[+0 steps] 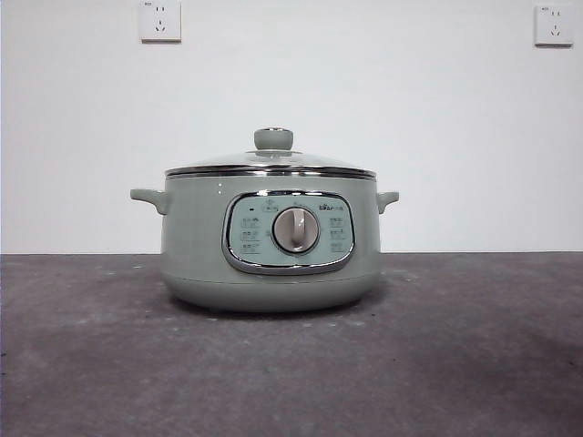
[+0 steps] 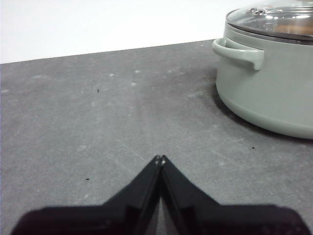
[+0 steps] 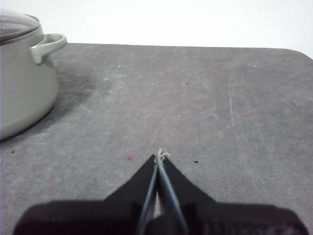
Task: Pick up the corn,open the lid,put the corn in the pot,close the lid
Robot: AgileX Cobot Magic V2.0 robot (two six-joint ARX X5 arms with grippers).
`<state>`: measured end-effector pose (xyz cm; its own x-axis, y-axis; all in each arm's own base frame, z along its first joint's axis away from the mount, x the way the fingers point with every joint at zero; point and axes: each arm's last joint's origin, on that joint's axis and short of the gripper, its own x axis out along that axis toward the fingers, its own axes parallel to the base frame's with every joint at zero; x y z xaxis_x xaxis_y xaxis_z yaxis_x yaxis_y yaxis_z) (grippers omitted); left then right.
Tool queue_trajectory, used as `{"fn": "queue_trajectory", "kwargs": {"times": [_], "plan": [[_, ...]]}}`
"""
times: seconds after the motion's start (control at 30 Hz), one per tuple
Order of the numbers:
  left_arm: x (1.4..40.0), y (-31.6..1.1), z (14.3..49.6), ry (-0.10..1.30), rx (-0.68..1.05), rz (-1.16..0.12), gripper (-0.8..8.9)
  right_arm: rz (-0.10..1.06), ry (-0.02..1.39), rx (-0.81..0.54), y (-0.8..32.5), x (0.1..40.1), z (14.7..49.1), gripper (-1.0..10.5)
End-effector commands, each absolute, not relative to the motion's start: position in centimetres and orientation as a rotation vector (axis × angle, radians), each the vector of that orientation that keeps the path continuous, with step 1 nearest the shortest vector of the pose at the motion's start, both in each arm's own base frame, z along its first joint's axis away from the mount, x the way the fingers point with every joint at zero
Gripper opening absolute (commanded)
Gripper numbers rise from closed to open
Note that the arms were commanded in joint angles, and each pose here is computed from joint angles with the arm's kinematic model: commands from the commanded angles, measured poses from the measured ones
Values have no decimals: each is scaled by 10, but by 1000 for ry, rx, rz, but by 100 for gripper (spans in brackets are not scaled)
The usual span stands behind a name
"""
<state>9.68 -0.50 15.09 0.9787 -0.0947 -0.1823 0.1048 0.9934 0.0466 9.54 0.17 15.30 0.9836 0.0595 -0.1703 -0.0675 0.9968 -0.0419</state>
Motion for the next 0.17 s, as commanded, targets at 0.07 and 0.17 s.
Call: {"fn": "queue_trajectory", "kwargs": {"times": [0.07,0.17], "plan": [[97,-5,148,187,50,-93,-3,59,171,-48,2,96,151,1],[97,-5,148,187,50,-94,-3,59,171,-48,2,96,151,1]]}}
